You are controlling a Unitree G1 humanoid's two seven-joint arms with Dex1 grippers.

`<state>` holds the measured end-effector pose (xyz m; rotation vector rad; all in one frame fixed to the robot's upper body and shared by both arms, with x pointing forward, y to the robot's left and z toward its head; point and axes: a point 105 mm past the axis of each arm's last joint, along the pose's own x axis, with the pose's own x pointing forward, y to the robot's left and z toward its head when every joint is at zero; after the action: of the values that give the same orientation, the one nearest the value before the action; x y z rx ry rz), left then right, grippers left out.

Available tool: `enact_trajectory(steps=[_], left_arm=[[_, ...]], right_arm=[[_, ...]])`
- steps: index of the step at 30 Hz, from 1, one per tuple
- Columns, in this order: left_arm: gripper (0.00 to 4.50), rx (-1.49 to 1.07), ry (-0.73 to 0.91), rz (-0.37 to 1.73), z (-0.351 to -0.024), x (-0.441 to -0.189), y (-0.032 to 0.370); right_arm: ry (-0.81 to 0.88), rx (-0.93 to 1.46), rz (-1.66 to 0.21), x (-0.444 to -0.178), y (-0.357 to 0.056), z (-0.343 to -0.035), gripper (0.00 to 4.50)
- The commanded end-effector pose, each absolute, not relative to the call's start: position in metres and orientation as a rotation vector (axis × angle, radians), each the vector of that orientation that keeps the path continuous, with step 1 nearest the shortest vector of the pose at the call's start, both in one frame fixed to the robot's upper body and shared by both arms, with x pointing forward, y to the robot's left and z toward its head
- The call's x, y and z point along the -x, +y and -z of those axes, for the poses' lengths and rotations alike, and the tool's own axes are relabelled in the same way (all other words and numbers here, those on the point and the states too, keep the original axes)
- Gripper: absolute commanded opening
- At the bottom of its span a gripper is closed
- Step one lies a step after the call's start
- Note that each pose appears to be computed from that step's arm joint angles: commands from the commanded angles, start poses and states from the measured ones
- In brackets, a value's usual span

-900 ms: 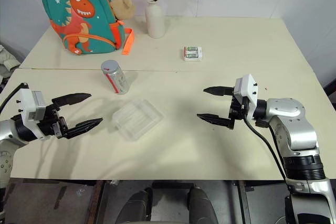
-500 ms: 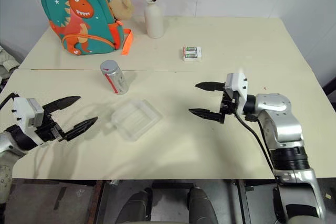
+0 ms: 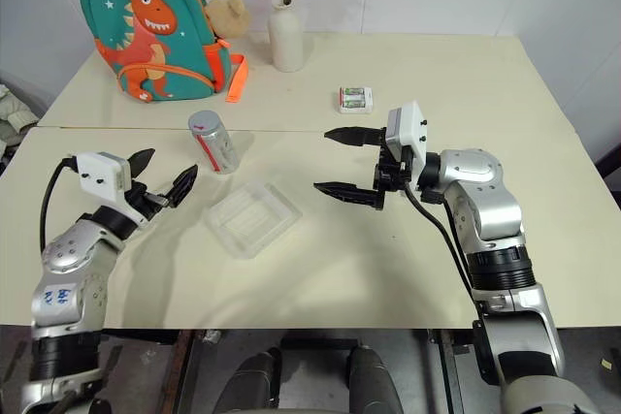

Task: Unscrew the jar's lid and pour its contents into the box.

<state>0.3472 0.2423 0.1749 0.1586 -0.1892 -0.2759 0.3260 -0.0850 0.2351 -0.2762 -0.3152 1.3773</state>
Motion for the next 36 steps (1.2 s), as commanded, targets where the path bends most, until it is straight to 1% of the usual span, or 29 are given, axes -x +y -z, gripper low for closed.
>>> enact_trajectory(steps=[1, 6, 15, 25, 26, 27, 29, 32, 33, 36], left_arm=[[4.45, -0.178, -0.222, 0.301, -0.18, -0.361, 0.237], [4.45, -0.184, -0.248, 0.34, -0.185, -0.383, 0.233], [4.45, -0.188, -0.242, 0.387, -0.183, -0.404, 0.221], [4.45, -0.169, -0.248, 0.346, -0.18, -0.426, 0.214], [4.05, -0.167, -0.248, 0.345, -0.18, -0.427, 0.213], [3.84, -0.165, -0.248, 0.348, -0.179, -0.428, 0.212], [3.26, -0.162, -0.252, 0.354, -0.179, -0.429, 0.209], [2.26, -0.155, -0.265, 0.366, -0.18, -0.428, 0.206], [2.0, -0.157, -0.268, 0.366, -0.181, -0.427, 0.207], [2.0, -0.148, -0.314, 0.391, -0.189, -0.419, 0.209]], right_arm=[[-0.393, 0.289, -1.383, -0.318, -0.079, -0.251, 4.5], [-0.402, 0.275, -1.371, -0.316, -0.077, -0.25, 4.5], [-0.429, 0.25, -1.344, -0.31, -0.073, -0.251, 4.5], [-0.434, 0.234, -1.332, -0.308, -0.072, -0.251, 4.5], [-0.435, 0.233, -1.331, -0.308, -0.072, -0.251, 4.5], [-0.434, 0.233, -1.331, -0.308, -0.072, -0.251, 4.5], [-0.435, 0.23, -1.329, -0.307, -0.071, -0.251, 4.5], [-0.436, 0.226, -1.327, -0.307, -0.071, -0.251, 4.5], [-0.435, 0.224, -1.326, -0.307, -0.07, -0.25, 4.5], [-0.429, 0.223, -1.324, -0.306, -0.07, -0.249, 4.5]])
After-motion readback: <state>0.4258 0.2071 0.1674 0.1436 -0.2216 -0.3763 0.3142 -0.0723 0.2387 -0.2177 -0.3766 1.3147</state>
